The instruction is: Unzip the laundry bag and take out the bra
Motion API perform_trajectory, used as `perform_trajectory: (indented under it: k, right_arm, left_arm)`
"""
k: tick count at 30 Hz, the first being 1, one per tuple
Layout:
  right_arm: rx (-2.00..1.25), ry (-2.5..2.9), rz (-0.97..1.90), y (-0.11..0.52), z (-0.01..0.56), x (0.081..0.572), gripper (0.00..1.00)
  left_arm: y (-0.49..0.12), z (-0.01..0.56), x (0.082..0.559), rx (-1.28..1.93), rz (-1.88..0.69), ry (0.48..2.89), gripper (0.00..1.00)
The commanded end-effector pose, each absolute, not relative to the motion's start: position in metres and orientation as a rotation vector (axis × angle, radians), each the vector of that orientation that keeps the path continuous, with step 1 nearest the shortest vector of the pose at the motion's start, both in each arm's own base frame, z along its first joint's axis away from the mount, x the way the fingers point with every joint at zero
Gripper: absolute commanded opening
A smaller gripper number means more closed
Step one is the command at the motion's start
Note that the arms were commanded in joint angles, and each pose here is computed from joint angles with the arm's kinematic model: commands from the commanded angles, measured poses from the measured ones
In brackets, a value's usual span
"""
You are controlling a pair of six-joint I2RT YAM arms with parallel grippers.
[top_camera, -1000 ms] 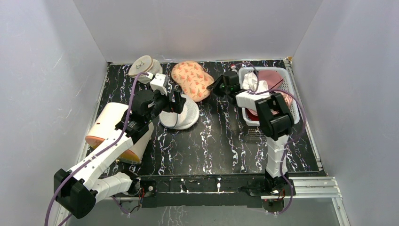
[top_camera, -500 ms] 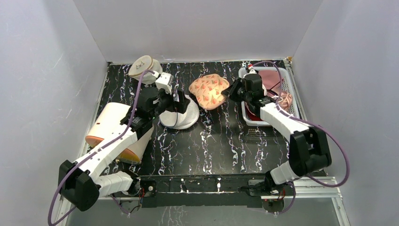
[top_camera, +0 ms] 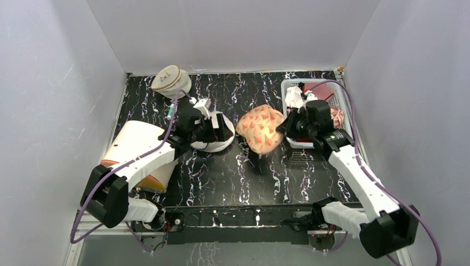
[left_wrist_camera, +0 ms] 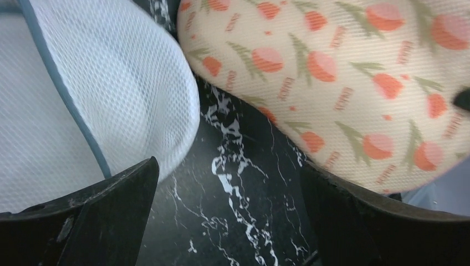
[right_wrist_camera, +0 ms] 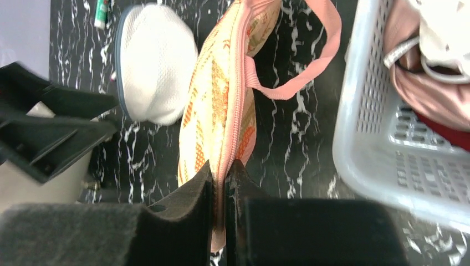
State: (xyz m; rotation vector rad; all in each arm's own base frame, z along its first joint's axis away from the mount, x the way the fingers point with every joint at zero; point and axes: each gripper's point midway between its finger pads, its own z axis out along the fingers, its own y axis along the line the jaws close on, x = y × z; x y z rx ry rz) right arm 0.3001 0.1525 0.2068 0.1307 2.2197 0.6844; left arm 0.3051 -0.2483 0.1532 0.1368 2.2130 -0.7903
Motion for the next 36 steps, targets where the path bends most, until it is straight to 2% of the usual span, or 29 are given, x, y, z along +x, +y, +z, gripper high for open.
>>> perform_trajectory:
  k: [1,4,10,14,17,22,25,28,32,36]
  right_arm:
    - [0.031,2.192,0.736,0.149,0.235,0.259,0.05]
    - [-0.017,2.232,0.859,0.16,0.235,0.229,0.05]
    - [-0.156,2.281,1.039,0.173,0.242,0.182,0.05]
    - [-0.196,2.32,1.124,0.179,0.238,0.166,0.05]
    - [-0.222,2.372,1.185,0.185,0.219,0.16,0.05]
    - [-0.29,2.412,1.363,0.212,0.183,0.165,0.05]
    - [-0.371,2.408,1.385,0.242,0.165,0.177,0.13]
    - [-0.387,2.472,1.151,0.26,0.138,0.211,0.21]
    - [-0.287,2.509,0.849,0.252,0.104,0.273,0.24]
    - [-0.227,2.579,0.689,0.236,0.074,0.32,0.24]
  left_arm:
    - [-0.26,0.12,0.274,0.007,-0.936,2.392,0.98]
    - [-0.25,0.085,0.274,-0.077,-0.835,2.52,0.98]
    - [-0.229,0.057,0.322,-0.138,-0.736,2.737,0.98]
    - [-0.212,0.064,0.367,-0.117,-0.622,2.699,0.97]
    - [-0.212,0.1,0.387,-0.046,-0.599,2.587,0.98]
    - [-0.23,0.151,0.349,0.098,-0.872,2.426,0.98]
    - [-0.229,0.168,0.308,0.168,-0.95,2.369,0.98]
    - [-0.225,0.174,0.273,0.236,-0.983,2.335,0.98]
    - [-0.22,0.177,0.243,0.328,-0.982,2.306,0.98]
    - [-0.219,0.17,0.227,0.398,-0.961,2.31,0.98]
